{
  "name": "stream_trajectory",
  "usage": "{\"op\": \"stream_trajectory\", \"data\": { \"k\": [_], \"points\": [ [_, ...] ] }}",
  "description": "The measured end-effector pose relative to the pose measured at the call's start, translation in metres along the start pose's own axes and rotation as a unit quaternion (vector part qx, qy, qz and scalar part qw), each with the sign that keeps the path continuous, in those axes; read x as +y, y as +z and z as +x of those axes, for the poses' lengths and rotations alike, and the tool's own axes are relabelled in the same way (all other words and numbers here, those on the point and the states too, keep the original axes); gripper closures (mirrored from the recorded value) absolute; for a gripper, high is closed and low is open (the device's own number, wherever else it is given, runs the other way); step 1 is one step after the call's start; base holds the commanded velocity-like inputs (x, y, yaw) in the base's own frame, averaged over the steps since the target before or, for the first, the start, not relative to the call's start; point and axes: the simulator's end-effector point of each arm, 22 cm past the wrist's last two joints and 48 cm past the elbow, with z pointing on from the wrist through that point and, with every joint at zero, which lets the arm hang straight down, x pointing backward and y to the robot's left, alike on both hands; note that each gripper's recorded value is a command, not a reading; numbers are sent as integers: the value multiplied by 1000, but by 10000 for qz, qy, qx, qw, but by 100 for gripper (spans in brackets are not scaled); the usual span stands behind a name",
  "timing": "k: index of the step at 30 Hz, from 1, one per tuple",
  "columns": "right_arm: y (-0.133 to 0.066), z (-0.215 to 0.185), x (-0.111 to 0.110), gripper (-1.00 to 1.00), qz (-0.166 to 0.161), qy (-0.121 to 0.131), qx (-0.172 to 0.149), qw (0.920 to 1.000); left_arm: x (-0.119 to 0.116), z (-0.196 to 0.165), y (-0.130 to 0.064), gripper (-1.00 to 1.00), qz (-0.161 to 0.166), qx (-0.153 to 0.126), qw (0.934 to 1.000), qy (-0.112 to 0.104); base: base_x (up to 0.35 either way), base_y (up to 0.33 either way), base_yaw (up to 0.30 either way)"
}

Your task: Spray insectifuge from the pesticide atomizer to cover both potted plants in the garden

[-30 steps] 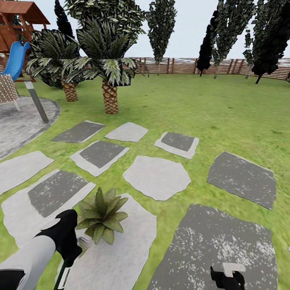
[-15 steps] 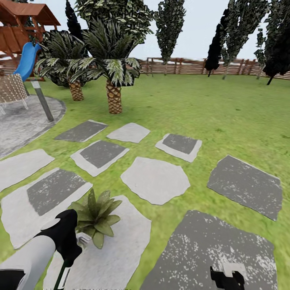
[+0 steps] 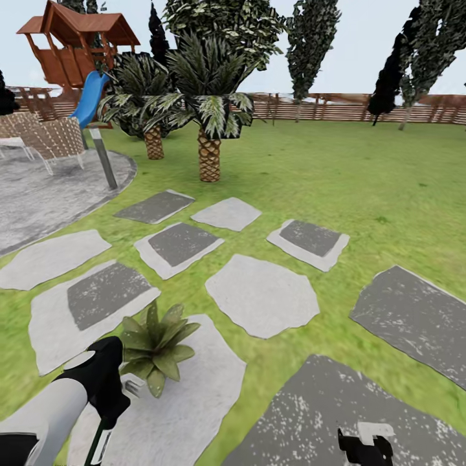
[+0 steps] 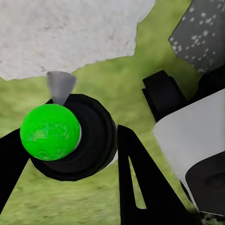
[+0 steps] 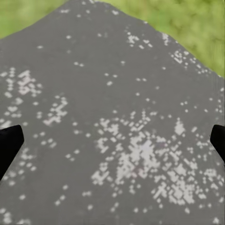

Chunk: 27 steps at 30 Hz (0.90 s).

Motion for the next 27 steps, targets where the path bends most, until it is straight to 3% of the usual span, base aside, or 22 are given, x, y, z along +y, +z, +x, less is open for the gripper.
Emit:
{"op": "stream_trajectory", "data": {
  "k": [5, 17, 27],
  "points": [
    [0, 0, 1, -100, -10, -2, 6, 10000, 0, 9, 9, 100, 112, 29, 9999, -121, 232, -176, 266],
    [1, 6, 2, -100, -19, -19, 58, 10000, -2, 9, 16, 100, 130, 68, 9998, -131, 232, -177, 242],
    [2, 10, 3, -100, -23, -32, 110, 9999, -2, 9, 20, 100, 148, 99, 9998, -130, -52, -247, 225]
  ]
}}
